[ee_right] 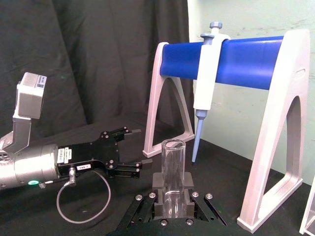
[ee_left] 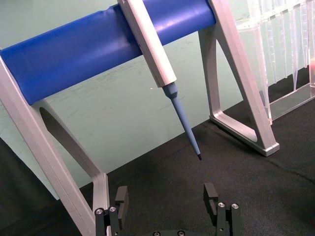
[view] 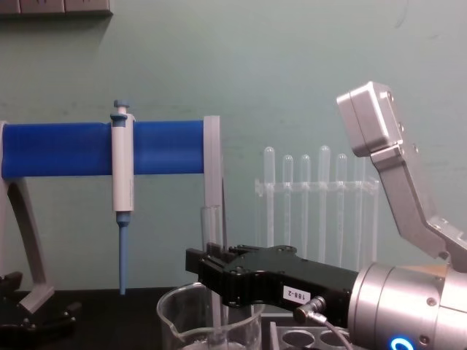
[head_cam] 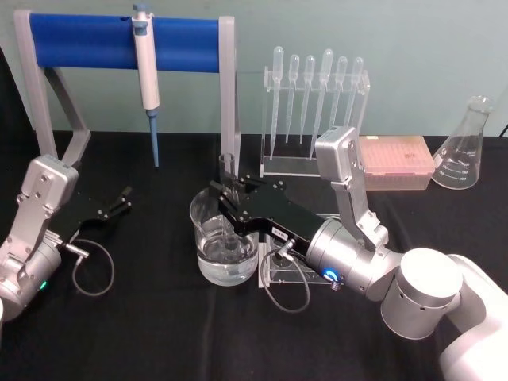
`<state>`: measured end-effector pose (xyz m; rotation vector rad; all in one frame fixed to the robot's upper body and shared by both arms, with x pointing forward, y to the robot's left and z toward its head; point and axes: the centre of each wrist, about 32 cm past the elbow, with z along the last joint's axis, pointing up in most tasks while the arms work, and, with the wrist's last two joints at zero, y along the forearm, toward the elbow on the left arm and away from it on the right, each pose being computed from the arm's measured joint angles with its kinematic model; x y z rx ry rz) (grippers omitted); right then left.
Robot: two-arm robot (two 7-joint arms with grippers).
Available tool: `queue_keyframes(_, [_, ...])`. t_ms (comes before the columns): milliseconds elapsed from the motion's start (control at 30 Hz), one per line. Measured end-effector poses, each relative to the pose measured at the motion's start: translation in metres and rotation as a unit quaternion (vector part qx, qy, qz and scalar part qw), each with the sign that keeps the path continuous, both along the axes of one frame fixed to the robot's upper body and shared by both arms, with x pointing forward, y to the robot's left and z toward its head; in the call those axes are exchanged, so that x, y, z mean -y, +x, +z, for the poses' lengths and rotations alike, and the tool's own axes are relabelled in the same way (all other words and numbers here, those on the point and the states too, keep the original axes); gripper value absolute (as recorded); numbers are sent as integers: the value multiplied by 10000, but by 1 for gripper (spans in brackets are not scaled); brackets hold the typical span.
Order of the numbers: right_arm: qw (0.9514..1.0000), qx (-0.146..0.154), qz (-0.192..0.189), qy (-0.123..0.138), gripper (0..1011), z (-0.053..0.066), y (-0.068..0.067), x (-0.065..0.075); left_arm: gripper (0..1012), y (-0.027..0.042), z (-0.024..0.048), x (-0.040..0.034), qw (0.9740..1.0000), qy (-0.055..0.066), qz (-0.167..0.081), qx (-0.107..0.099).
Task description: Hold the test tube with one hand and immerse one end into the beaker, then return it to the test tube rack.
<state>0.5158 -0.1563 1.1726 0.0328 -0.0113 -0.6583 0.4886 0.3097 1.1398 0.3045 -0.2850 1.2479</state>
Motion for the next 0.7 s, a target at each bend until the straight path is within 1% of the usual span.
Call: queue_keyframes(700, [10000, 0, 0, 0, 225, 0, 0, 0, 1000, 0, 0, 0, 10000, 0, 0, 0])
